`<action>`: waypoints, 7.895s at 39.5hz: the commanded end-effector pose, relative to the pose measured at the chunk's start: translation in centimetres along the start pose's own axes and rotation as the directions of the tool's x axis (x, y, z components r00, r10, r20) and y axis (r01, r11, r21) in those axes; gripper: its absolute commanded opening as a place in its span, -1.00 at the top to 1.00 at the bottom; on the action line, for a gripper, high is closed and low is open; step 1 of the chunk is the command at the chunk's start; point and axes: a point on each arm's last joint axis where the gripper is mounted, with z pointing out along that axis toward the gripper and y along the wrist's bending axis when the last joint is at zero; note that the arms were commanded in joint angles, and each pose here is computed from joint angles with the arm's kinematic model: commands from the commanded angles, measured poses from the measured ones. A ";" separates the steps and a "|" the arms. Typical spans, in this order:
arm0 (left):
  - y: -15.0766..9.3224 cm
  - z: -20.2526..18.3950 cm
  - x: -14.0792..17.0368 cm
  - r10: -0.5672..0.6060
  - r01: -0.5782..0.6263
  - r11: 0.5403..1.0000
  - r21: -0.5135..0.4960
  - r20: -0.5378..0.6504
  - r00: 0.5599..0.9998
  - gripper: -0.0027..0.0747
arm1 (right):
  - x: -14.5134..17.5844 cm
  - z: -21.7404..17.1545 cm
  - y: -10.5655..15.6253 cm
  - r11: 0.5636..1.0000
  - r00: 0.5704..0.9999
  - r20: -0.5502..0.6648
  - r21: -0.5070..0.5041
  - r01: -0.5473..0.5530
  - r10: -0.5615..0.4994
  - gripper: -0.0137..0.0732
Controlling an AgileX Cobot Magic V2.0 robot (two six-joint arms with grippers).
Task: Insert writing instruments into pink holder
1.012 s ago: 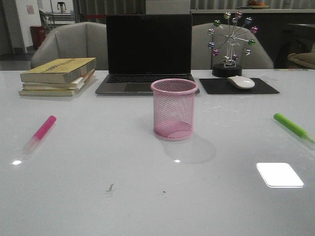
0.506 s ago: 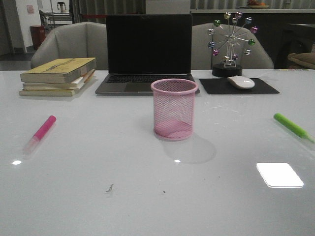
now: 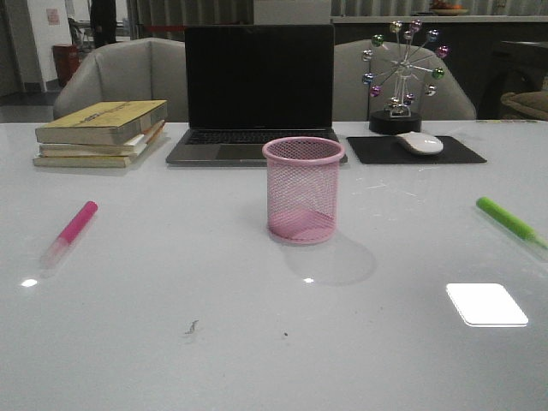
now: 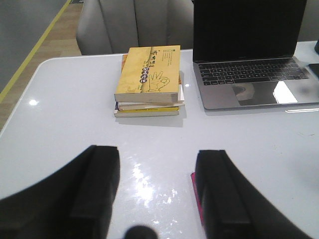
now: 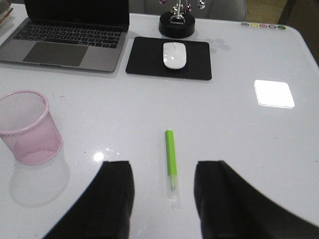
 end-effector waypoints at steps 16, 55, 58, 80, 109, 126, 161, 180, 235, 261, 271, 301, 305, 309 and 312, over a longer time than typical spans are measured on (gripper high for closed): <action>-0.1 -0.7 -1.8 -0.017 0.017 1.000 0.002 0.114 0.993 0.10 | -5.7 6.2 0.1 1.000 0.980 -0.200 0.010 0.001 0.001 -0.27; -0.1 -0.7 -1.8 -0.017 0.017 1.000 0.002 0.114 0.993 0.69 | -3.0 27.9 -1.6 0.999 0.763 -0.644 0.037 -0.039 0.054 -0.27; -0.1 -0.7 -1.8 -0.017 0.017 1.000 0.002 0.114 0.993 0.69 | -2.3 28.8 -1.6 0.999 0.761 -0.647 0.039 -0.036 0.052 -0.27; -0.1 -0.7 -1.8 -0.017 0.017 1.000 0.002 0.114 0.993 0.69 | 1.9 32.9 -2.1 0.999 0.731 -0.682 0.045 -0.001 0.031 -0.22; -0.1 -0.7 -1.8 -0.017 0.017 1.000 0.002 0.114 0.993 0.69 | 4.2 34.3 -2.1 0.999 0.692 -0.721 0.045 -0.001 0.033 0.62; -0.1 -0.7 -1.8 -0.017 0.017 1.000 0.002 0.114 0.993 0.69 | -4.8 28.9 -1.3 0.999 0.889 -0.456 0.031 -0.026 0.037 0.62; -0.1 -0.7 -1.8 -0.017 0.017 1.000 0.002 0.114 0.993 0.69 | -9.1 16.4 7.6 0.974 0.928 0.356 -0.226 -0.028 0.109 0.62; -0.1 -0.7 -1.8 -0.017 0.017 1.000 0.002 0.114 0.993 0.69 | -2.9 20.9 14.7 0.932 0.920 0.384 -0.355 0.071 0.076 0.62; -0.1 -0.7 -1.8 -0.017 0.017 1.000 0.002 0.114 0.993 0.69 | -8.3 11.3 9.4 0.952 0.958 0.287 -0.298 0.066 0.023 -0.18; -0.1 -0.7 -1.8 -0.017 0.017 1.000 0.002 0.114 0.993 0.69 | -5.0 -2.8 -0.2 0.998 0.965 0.254 0.034 0.052 -0.059 -0.18; -0.1 -0.7 -1.8 -0.017 0.017 1.000 0.002 0.114 0.993 0.69 | -2.2 -4.5 -1.1 0.996 0.987 0.157 0.091 0.027 -0.041 -0.18; -0.2 -0.7 -2.4 -0.099 0.096 0.995 0.028 0.174 0.980 0.69 | -1.5 -4.4 -1.1 0.996 0.996 0.081 0.090 0.027 -0.034 -0.18; -0.2 -0.7 -2.4 -0.099 0.096 0.995 0.028 0.178 0.979 0.69 | -1.5 -4.4 -1.1 0.996 0.996 0.081 0.090 0.027 -0.034 -0.18; -0.2 -0.7 -2.4 -0.101 0.098 0.995 0.030 0.176 0.979 0.69 | -1.5 -4.4 -1.1 0.996 0.996 0.081 0.090 0.027 -0.034 -0.18; -0.2 -0.8 -2.5 -0.101 0.096 0.995 0.034 0.155 0.983 0.69 | -1.5 -4.4 -1.1 0.996 0.996 0.081 0.090 0.027 -0.034 -0.18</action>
